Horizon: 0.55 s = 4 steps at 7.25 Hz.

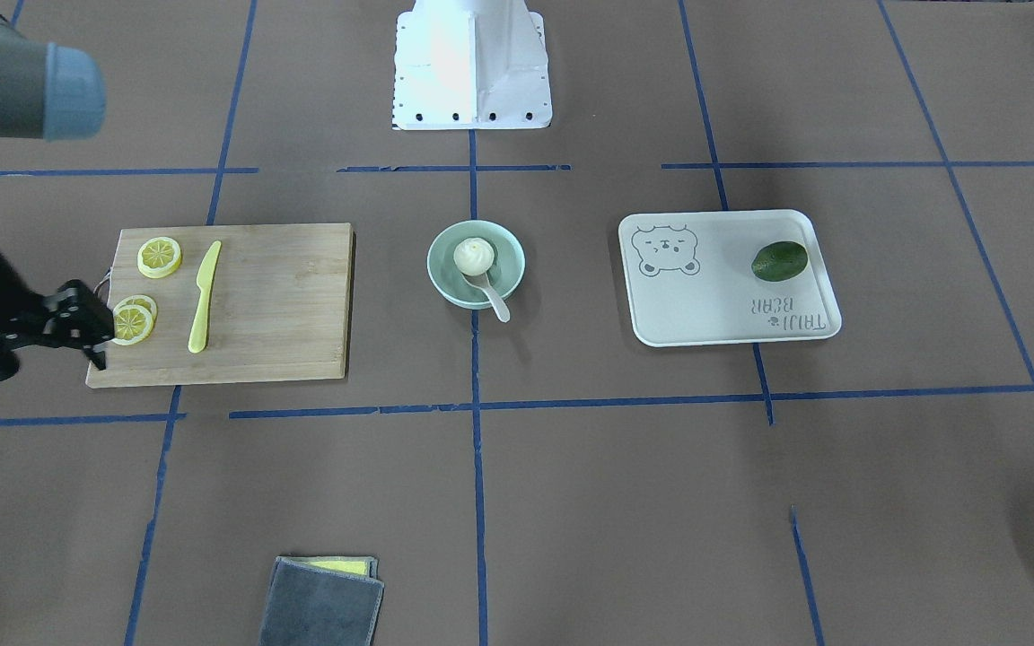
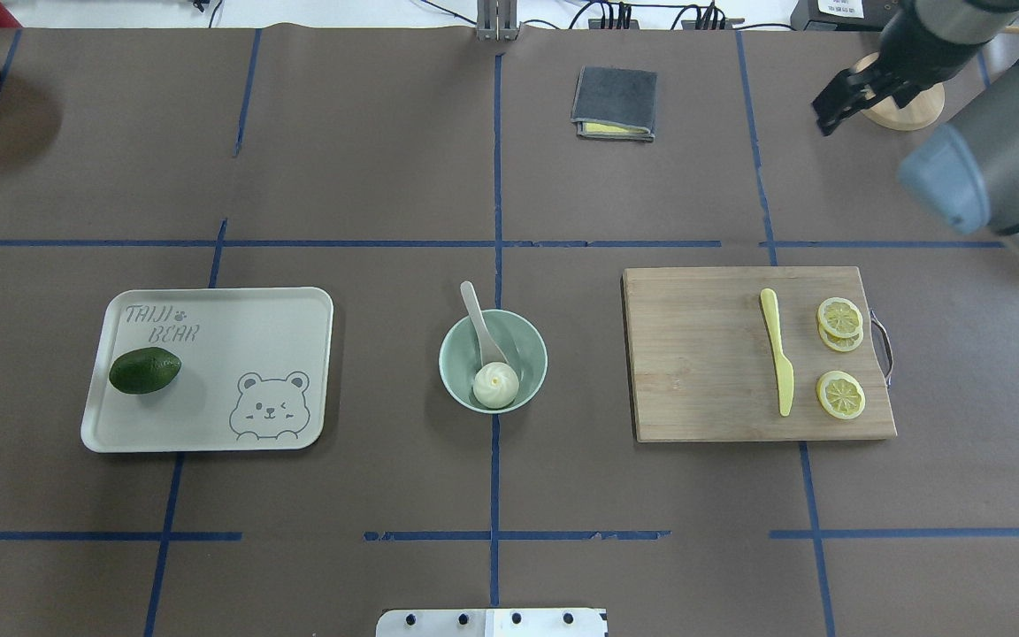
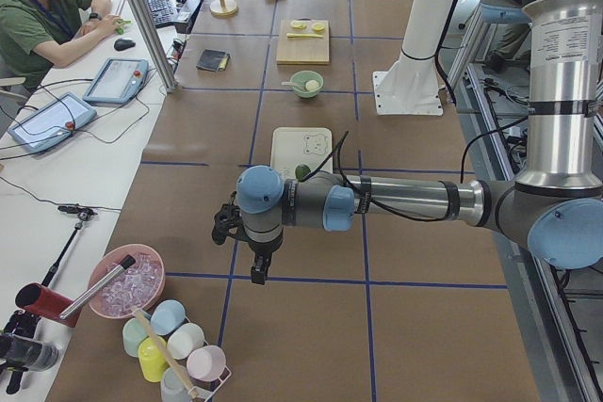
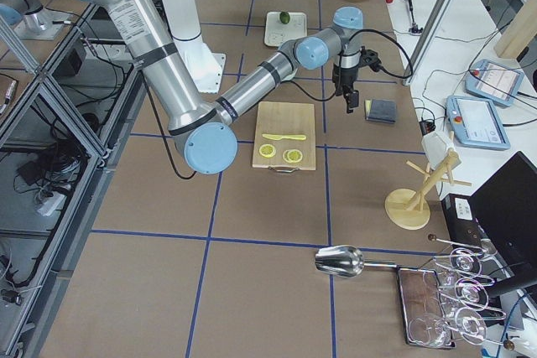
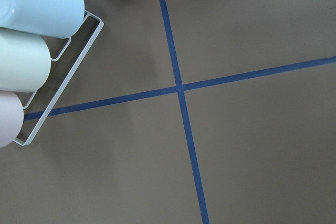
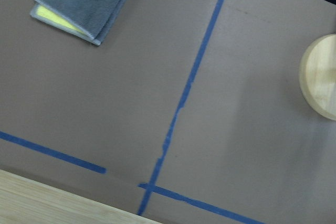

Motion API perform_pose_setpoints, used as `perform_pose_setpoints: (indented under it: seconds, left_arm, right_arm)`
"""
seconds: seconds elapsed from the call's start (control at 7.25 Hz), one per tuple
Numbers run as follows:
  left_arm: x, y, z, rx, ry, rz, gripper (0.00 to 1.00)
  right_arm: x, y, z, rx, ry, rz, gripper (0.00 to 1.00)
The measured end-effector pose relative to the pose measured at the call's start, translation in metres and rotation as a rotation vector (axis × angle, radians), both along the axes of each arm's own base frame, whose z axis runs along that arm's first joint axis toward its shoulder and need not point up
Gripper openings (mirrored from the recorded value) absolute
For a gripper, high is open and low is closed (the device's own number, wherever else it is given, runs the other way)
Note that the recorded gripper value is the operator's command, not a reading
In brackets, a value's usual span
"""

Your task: Put spoon and bun in bowl

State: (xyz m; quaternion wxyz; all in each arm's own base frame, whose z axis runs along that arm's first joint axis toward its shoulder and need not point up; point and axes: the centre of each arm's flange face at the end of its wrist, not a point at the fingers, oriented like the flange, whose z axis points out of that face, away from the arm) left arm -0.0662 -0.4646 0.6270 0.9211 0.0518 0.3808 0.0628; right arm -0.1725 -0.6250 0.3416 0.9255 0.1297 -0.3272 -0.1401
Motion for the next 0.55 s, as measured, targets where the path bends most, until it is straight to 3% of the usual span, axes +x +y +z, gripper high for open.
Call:
perform_pose_setpoints:
  seconds: [0.28,0.55]
  left_arm:
    - [-0.001,0.002,-0.002,0.005,0.0,0.024,1.0]
    - [-0.001,0.002,-0.004,0.009,0.005,0.028,1.0]
  right_arm:
    - [0.12,-0.023,0.076,-0.027,0.019,-0.055,1.0]
    - [0.195,0.024,0.191,-0.082,0.032,-0.028,1.0]
